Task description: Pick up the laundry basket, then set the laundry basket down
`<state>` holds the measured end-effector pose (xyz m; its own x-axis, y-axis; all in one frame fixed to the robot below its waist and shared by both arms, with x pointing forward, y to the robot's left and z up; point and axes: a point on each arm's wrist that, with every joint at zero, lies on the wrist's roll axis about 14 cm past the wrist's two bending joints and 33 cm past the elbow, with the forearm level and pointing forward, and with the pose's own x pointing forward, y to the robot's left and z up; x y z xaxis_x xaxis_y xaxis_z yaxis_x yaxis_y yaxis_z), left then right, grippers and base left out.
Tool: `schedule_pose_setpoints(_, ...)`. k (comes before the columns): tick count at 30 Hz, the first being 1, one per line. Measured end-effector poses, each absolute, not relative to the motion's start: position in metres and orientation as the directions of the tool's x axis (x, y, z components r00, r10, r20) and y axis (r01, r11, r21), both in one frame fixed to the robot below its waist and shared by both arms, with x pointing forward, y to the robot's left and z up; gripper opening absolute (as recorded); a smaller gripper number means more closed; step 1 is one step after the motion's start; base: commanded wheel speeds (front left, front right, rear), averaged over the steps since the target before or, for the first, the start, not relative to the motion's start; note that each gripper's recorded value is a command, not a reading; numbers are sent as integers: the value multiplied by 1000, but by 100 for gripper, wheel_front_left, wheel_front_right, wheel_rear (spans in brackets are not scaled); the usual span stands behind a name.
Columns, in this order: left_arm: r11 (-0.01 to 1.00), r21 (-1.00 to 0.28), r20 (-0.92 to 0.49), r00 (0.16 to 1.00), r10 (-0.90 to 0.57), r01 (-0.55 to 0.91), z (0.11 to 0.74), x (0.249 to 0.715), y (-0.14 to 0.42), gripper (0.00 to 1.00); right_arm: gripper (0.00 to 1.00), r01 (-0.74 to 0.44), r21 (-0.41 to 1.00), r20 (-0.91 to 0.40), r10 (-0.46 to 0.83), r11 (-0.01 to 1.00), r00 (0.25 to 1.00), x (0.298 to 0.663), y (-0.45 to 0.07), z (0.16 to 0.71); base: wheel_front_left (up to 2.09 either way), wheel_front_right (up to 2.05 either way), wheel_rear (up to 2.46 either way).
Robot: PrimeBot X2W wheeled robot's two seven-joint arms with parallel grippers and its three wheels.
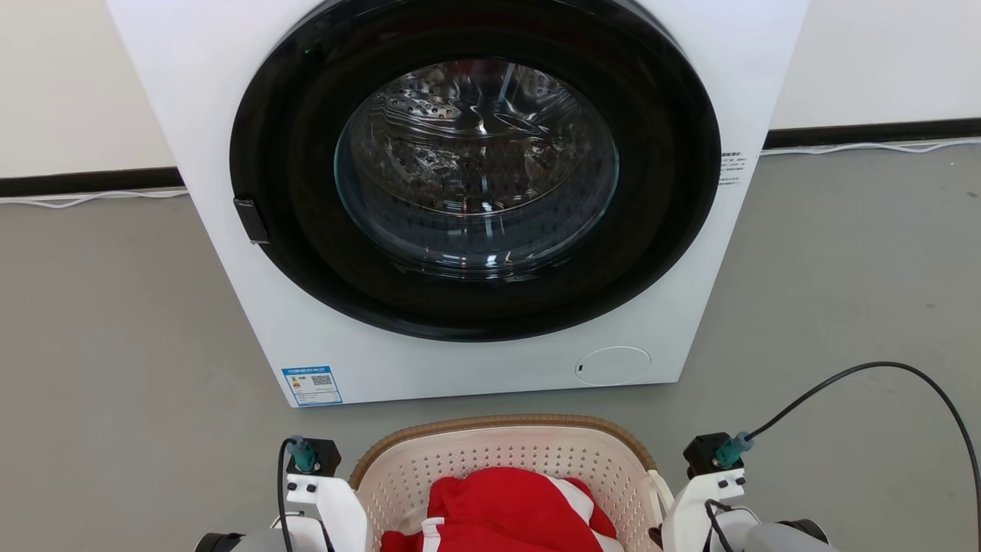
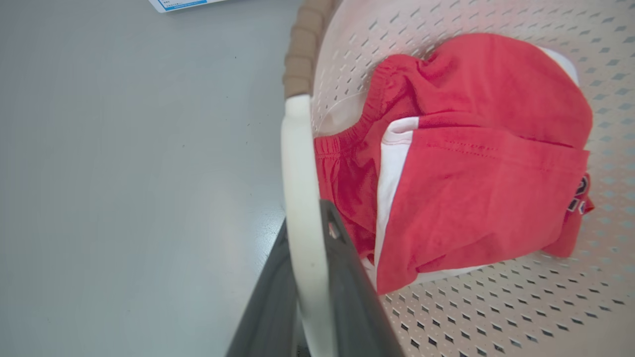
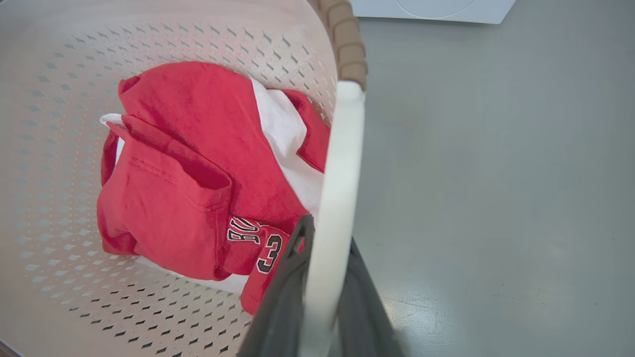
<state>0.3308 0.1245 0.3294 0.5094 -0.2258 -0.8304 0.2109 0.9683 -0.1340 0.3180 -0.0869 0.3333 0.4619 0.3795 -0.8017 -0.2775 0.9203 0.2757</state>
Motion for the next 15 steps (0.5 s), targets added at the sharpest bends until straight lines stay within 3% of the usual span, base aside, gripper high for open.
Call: schedule_pose_setpoints(15,969,-143,-833,505,-228,202,328,329,125,0,0,-284,278,-807,383,918,449,315,-85,331,0,0,0)
